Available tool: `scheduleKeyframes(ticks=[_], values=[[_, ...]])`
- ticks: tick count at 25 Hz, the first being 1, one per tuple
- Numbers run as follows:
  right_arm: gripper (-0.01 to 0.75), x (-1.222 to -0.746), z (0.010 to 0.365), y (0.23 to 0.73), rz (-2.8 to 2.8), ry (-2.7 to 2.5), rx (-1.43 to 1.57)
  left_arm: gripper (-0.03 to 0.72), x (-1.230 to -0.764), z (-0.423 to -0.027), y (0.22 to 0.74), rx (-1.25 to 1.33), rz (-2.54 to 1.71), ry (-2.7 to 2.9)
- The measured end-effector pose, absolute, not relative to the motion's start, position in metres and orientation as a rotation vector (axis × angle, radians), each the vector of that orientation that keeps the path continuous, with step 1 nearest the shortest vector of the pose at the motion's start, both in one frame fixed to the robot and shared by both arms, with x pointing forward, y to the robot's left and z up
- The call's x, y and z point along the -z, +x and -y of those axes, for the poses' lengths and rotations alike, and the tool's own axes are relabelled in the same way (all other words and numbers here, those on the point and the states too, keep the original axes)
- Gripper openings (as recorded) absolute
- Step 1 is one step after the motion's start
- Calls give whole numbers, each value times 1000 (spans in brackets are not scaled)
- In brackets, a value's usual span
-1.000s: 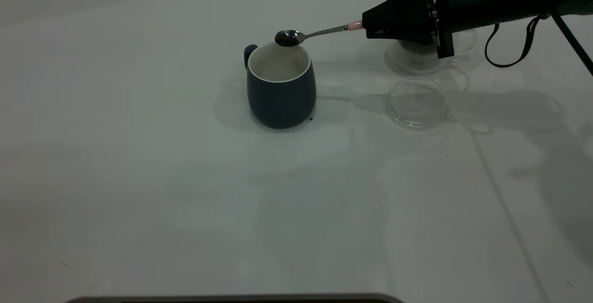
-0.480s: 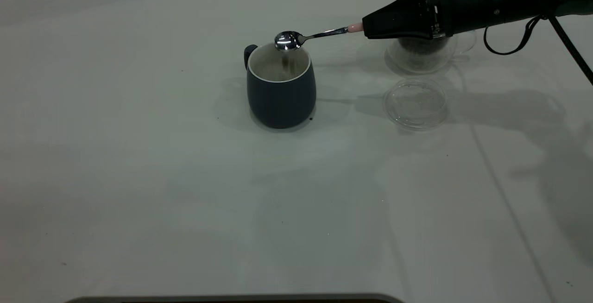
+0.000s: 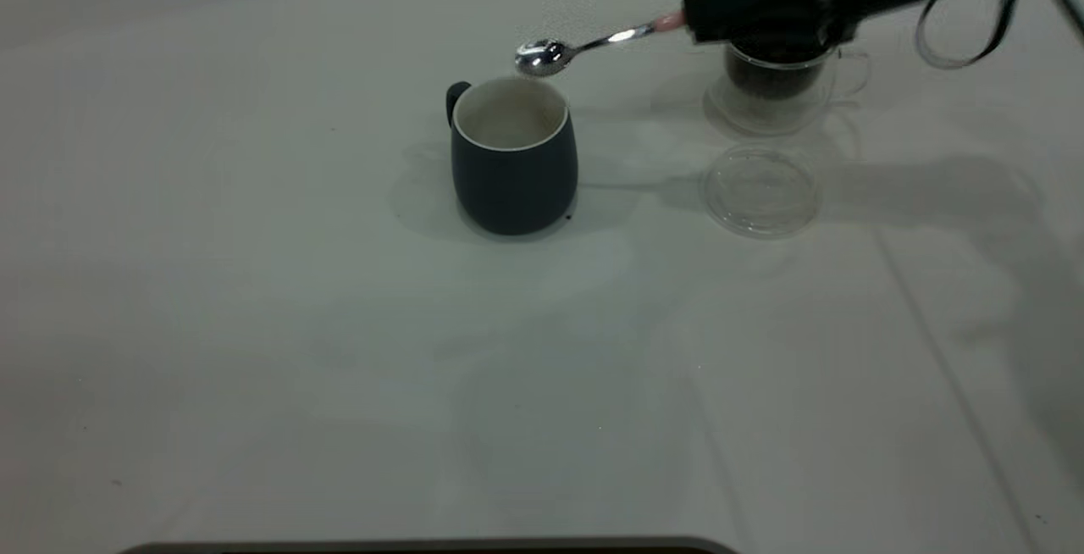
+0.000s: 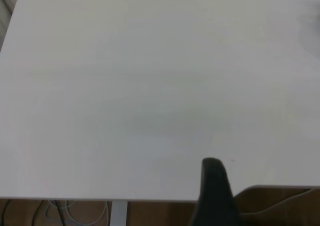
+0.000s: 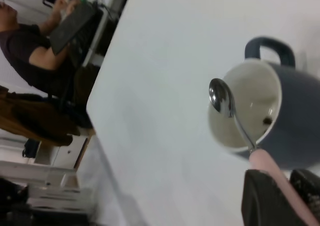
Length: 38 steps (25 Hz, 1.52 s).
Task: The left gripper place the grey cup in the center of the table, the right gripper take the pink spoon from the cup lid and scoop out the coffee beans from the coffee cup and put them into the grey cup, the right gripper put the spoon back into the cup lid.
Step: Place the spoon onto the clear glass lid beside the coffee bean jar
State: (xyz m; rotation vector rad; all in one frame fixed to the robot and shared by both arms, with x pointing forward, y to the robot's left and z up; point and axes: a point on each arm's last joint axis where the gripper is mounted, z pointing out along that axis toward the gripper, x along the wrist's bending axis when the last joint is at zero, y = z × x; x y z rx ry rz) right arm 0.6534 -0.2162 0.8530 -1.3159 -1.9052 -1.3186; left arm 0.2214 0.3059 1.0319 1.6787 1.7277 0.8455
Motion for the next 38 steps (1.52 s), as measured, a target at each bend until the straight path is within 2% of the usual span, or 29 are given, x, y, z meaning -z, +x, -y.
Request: scheduleKeyframes(ticks=[6, 11, 15, 26, 38], values=[[98, -885, 264, 625, 1711, -1571, 1248, 586, -1032, -306, 221, -846, -1728, 1679], [98, -860, 311, 590, 1502, -1808, 1205, 586, -1032, -306, 221, -846, -1727, 1680], [98, -842, 330, 580, 1430, -1949, 1154, 586, -1032, -306, 221, -846, -1726, 1681], [98, -781, 338, 594, 1306, -2065, 1037, 586, -1032, -306, 221, -846, -1726, 1681], [98, -751, 336, 604, 1312, -2013, 1071, 586, -1032, -306, 221, -846, -1726, 1681]])
